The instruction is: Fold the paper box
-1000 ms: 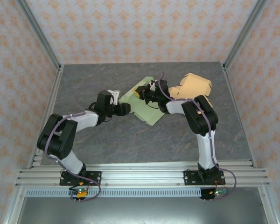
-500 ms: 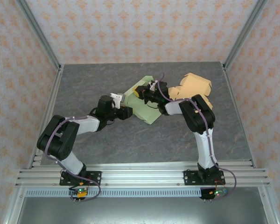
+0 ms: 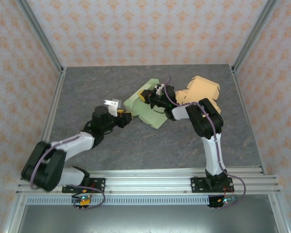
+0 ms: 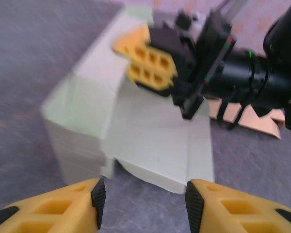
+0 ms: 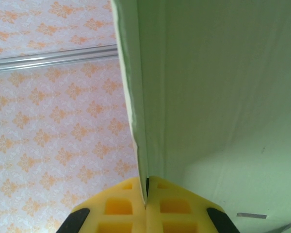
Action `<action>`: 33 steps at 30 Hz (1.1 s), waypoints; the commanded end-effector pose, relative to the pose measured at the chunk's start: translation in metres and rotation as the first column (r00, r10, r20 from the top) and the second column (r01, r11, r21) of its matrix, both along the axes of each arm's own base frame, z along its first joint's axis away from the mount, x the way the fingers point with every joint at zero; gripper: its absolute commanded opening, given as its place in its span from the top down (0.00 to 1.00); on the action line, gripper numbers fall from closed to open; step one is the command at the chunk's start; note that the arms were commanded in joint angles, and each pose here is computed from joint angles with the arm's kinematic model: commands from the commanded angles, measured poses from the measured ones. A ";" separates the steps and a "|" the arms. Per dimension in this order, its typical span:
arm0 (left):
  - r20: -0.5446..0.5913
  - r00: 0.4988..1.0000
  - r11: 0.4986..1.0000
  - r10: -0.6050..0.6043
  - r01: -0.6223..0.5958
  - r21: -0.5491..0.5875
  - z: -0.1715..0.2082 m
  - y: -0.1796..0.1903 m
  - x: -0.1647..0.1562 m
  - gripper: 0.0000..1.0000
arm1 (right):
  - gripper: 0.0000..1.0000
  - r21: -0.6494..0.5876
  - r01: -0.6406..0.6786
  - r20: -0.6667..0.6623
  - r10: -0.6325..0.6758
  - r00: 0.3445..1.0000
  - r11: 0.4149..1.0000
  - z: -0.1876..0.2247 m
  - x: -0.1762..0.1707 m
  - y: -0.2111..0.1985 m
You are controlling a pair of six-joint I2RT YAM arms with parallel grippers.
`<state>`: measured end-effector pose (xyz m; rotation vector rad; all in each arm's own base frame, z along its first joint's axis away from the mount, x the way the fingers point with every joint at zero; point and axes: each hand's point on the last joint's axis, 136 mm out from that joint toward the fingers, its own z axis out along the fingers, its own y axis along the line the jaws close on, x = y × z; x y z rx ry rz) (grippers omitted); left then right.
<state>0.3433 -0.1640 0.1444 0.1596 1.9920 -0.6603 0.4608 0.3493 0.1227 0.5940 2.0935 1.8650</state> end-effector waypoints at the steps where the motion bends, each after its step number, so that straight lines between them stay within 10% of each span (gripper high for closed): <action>1: 0.008 0.967 0.948 0.253 -0.250 0.197 -0.020 0.056 0.001 0.45 | 1.00 0.031 -0.036 0.029 0.035 0.999 0.999 0.007 -0.005 0.000; 4: -0.054 0.926 0.898 0.374 -0.346 0.273 -0.036 0.079 0.012 0.36 | 1.00 0.067 -0.054 0.024 0.052 0.998 0.996 0.016 -0.007 0.002; 16: -0.074 0.992 0.987 0.104 -0.093 0.131 -0.047 0.011 0.044 0.37 | 1.00 0.085 -0.086 0.007 0.086 0.996 0.993 0.015 -0.021 0.001; 33: -0.100 0.994 0.990 0.043 -0.029 0.141 -0.064 -0.030 0.063 0.56 | 1.00 0.096 -0.013 -0.011 0.014 1.000 0.995 0.000 -0.026 -0.005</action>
